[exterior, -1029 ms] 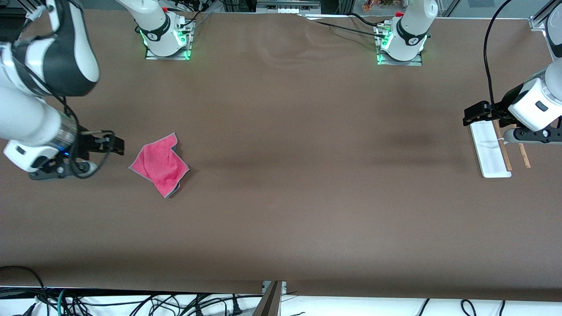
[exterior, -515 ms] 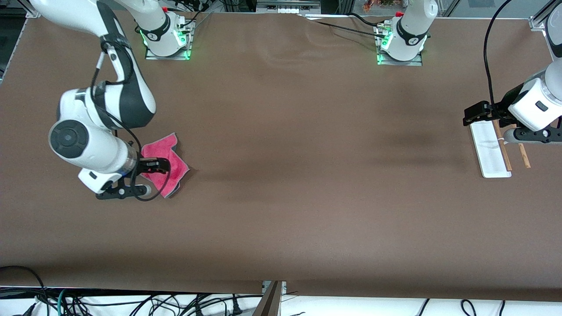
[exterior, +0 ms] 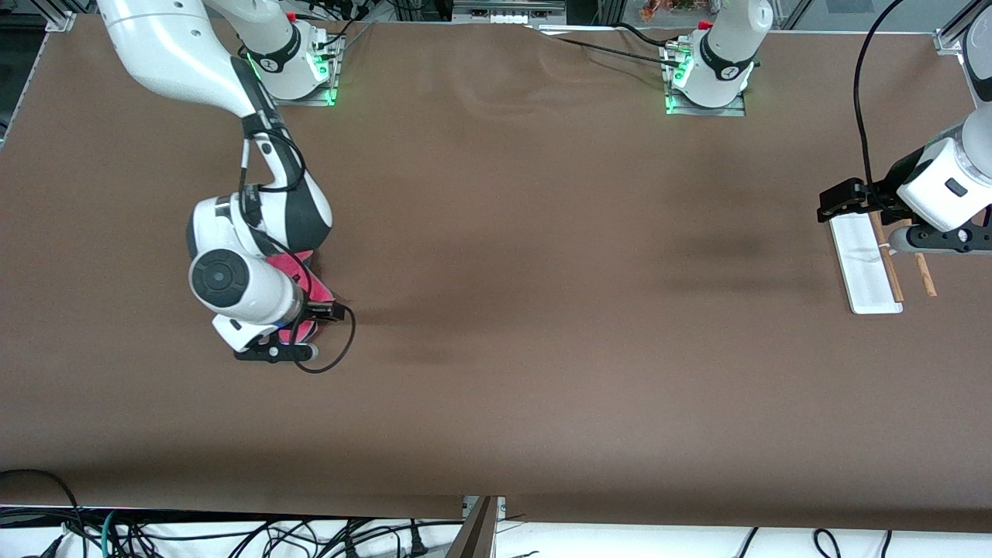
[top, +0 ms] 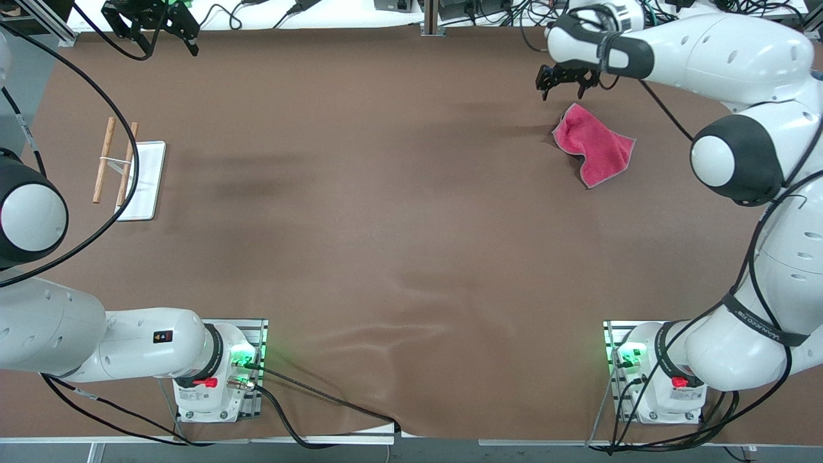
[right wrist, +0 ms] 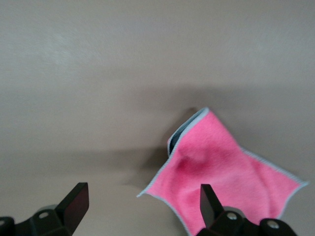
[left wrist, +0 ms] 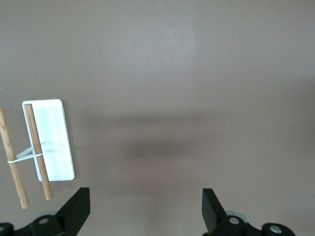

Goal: Pass towel and hang on rack
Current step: 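Close the right gripper on the pink towel's corner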

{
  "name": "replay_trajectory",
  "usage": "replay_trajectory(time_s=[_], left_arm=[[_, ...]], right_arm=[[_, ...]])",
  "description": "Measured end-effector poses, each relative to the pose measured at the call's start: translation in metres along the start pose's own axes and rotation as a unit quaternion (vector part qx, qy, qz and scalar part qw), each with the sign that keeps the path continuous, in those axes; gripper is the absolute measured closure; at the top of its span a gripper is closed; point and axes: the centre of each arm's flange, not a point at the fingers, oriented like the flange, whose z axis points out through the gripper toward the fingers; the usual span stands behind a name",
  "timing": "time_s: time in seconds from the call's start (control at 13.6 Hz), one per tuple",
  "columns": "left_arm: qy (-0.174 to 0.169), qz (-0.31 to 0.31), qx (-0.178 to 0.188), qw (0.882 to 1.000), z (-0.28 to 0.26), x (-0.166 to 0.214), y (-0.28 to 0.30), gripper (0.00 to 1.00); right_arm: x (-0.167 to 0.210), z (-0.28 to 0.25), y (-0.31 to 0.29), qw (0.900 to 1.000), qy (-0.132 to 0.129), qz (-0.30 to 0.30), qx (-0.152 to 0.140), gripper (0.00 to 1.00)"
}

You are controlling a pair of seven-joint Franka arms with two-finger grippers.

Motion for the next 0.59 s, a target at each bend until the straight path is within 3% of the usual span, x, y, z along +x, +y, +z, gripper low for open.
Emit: replay_trajectory(time_s=[0.59], left_arm=[[0.000, 0.000, 0.000, 1.000, 0.000, 0.000, 0.000, 0.00]], right_arm=[[-0.012, 0.056, -0.013, 0.995, -0.040, 0.090, -0.022, 0.00]])
